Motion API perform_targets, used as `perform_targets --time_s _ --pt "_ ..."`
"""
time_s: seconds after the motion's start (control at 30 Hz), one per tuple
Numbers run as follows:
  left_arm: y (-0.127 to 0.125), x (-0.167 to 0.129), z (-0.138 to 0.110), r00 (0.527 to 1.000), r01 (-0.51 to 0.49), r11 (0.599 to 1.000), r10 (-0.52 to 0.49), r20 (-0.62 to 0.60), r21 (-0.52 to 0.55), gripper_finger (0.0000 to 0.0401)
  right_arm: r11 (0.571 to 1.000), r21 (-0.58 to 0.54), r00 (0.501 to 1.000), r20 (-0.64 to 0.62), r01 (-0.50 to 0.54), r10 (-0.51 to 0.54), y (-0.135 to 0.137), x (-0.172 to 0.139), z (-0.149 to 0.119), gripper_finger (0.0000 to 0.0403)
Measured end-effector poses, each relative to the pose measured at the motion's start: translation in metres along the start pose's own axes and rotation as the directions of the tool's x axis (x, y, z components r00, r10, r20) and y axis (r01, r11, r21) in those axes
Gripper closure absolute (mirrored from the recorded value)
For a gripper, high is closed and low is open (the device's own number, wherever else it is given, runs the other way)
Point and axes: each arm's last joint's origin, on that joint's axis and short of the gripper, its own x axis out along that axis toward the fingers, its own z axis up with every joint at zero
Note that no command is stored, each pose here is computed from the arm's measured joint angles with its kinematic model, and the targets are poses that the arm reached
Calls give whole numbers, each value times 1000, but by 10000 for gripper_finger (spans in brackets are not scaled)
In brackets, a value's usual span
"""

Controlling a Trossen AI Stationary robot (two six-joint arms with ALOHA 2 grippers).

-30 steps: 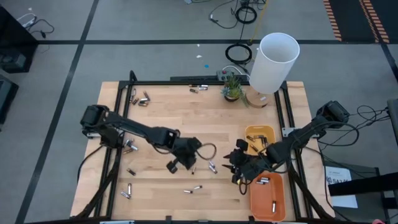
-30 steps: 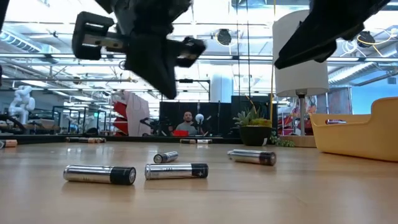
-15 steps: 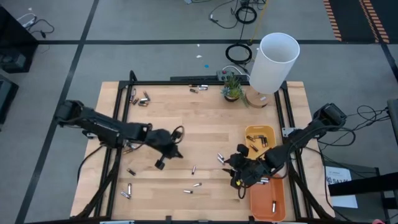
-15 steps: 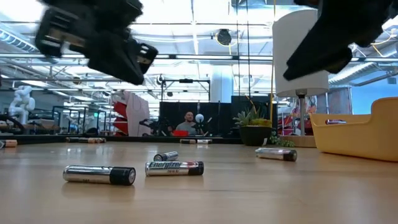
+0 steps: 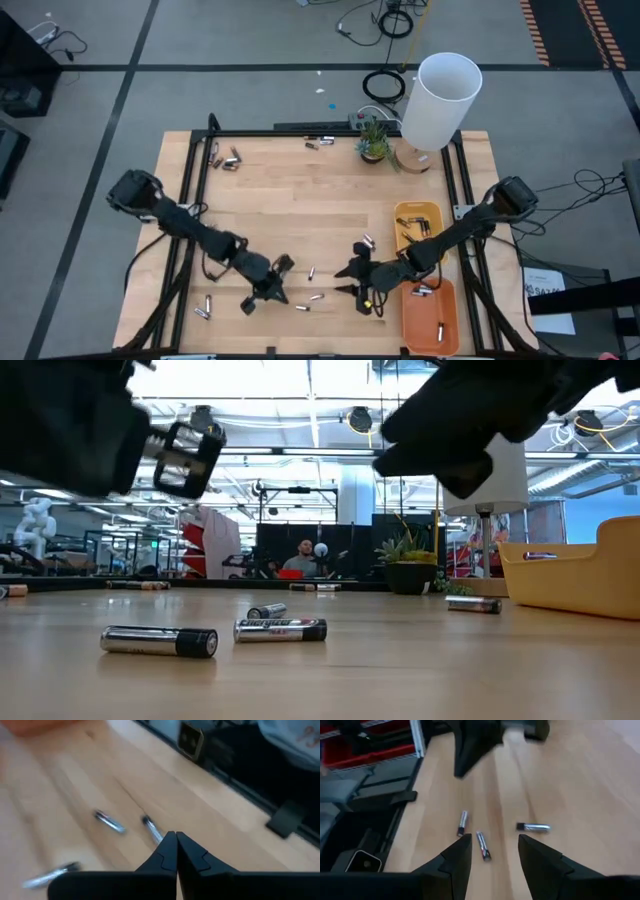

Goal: Sort batteries
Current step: Put the black battery into the orange bin

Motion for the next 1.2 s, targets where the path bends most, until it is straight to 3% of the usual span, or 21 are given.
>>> perform_targets --time_s 0.23,0.37,0.57,0.77,1.0,1.1,1.2 --pt "-14 41 6 997 69 998 -68 -45 6 401 997 -55 998 -40 -53 51 14 30 -11 250" --pt "-14 58 10 995 89 996 -89 -55 8 401 992 -125 994 -110 -24 10 27 45 -4 250" --pt "-8 72 -4 992 52 998 -56 -113 -37 401 987 -163 983 -177 15 -44 39 57 9 250" --pt "3 72 -6 987 -85 996 81 -135 -21 401 983 -180 980 -187 37 -71 42 58 8 250" --pt "21 48 3 949 -228 966 248 -195 123 401 971 -218 963 -224 99 -149 37 50 10 250" --pt "22 20 18 917 -300 929 344 -203 218 401 950 -257 944 -227 178 -238 31 42 14 250" --pt "29 -13 20 860 -429 866 478 -179 255 401 932 -275 923 -234 237 -304 21 37 19 250"
